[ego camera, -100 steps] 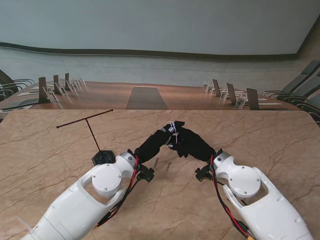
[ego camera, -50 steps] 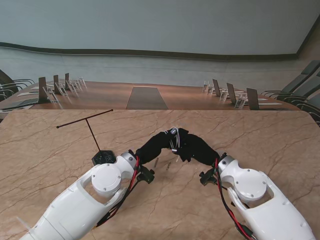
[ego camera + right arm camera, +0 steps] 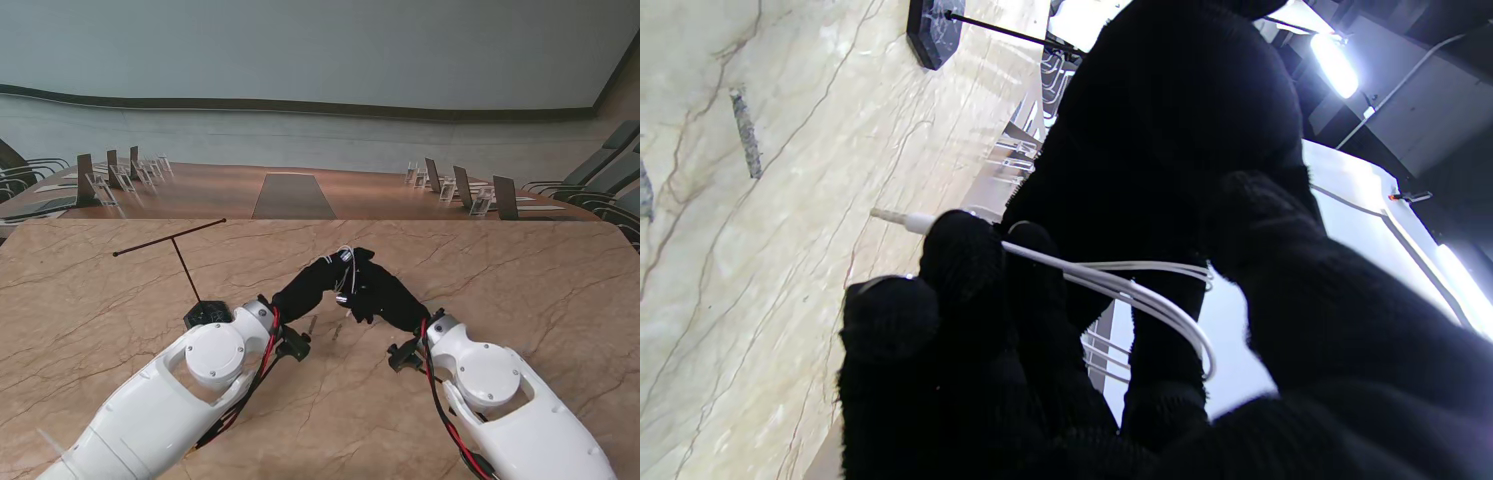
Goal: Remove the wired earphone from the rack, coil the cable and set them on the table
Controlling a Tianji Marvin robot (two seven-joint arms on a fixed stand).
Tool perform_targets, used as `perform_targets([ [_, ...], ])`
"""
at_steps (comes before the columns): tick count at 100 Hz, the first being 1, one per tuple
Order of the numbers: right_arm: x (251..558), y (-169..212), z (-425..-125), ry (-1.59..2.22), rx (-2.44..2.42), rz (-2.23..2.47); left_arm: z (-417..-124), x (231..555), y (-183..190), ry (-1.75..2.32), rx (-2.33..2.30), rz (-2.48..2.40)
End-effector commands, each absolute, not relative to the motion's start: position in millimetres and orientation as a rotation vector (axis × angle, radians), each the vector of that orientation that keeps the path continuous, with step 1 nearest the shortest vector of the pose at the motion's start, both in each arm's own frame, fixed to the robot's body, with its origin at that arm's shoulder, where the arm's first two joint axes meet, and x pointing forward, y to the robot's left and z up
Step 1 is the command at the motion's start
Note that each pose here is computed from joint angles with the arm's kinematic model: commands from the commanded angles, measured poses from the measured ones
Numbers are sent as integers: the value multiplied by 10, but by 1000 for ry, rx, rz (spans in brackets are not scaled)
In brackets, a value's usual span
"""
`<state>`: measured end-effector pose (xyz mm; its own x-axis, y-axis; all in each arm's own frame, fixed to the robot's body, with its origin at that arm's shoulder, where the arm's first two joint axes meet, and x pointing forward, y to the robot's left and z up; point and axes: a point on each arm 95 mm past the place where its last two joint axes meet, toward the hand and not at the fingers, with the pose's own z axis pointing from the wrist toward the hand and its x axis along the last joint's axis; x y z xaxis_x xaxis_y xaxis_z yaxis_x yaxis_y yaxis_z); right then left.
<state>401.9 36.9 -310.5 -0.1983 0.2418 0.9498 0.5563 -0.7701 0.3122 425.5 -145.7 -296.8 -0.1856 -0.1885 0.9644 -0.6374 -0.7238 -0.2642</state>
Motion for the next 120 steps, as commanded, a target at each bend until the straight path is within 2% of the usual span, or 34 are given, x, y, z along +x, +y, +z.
perform_targets([
  [1,4043,472,-2969,-932,-1786,-2113,-3043,4119,-1602,-970,1738,1930],
  [60,4026,668,-2953,-1029,-1738,-2036,-3043,4138,-1649,-964,1757,1941],
  [120,4109,304,-2957,-941,-1880,-2158,-3048,4135,-1522,-1013,1772,1956],
])
